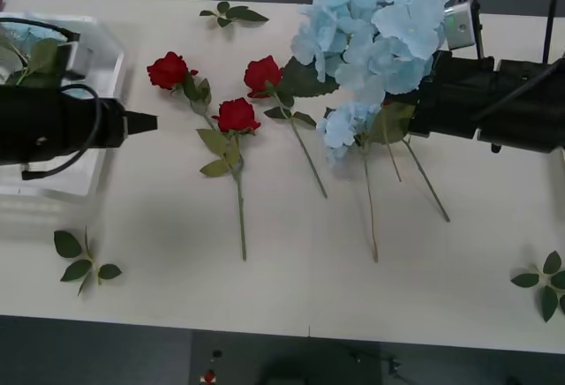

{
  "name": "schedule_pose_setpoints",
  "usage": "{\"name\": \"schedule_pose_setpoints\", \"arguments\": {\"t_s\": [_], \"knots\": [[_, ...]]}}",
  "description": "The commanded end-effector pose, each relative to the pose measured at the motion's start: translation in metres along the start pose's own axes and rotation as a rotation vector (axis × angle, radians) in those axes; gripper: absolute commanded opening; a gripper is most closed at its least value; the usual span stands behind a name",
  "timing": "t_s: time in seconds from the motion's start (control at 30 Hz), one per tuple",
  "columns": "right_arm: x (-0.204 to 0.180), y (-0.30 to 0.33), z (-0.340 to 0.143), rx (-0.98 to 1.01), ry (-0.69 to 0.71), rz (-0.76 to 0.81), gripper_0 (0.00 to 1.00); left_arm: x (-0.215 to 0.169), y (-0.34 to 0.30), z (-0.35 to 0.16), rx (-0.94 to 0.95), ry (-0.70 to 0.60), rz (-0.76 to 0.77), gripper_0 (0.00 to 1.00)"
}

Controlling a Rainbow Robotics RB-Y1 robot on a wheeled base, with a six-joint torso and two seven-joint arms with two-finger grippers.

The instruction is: Put the red flowers into the right box and the blue flowers into the left box

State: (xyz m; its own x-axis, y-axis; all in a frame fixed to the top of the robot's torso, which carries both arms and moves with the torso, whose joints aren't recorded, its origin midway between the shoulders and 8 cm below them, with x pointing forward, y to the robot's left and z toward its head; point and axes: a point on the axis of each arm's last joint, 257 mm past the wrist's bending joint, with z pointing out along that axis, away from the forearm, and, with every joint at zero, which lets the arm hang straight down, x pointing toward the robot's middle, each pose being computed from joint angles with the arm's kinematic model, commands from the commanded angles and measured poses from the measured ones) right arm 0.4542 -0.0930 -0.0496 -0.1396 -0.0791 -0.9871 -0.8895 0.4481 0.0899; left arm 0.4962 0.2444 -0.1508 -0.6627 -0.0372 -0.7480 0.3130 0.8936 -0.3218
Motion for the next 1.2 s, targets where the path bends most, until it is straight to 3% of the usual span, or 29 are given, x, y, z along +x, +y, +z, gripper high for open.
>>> {"name": "schedule_pose_setpoints", "arguments": {"t_s": [0.03, 0.13, 0.37, 0.8, 1.2], "knots": [[-0.024, 0.03, 0.015, -0.08, -0.073, -0.074, 0.0, 0.008, -0.031, -0.017, 0.188, -0.007, 0.022, 1.0], [-0.026, 0.039, 0.021, -0.11, -0.092, -0.064, 0.0, 0.008, -0.062, -0.026, 0.363, -0.034, 0.008, 1.0], [-0.041, 0.059, 0.036, -0.165, -0.137, -0.047, 0.0, 0.008, -0.131, -0.025, 0.635, -0.2, 0.21, 1.0], [-0.053, 0.066, 0.053, -0.176, -0.17, 0.013, 0.0, 0.028, -0.241, -0.001, 0.822, -0.385, 0.62, 1.0], [-0.063, 0.063, 0.059, -0.193, -0.177, 0.075, 0.0, 0.045, -0.299, 0.034, 0.829, -0.425, 0.616, 1.0]]}}
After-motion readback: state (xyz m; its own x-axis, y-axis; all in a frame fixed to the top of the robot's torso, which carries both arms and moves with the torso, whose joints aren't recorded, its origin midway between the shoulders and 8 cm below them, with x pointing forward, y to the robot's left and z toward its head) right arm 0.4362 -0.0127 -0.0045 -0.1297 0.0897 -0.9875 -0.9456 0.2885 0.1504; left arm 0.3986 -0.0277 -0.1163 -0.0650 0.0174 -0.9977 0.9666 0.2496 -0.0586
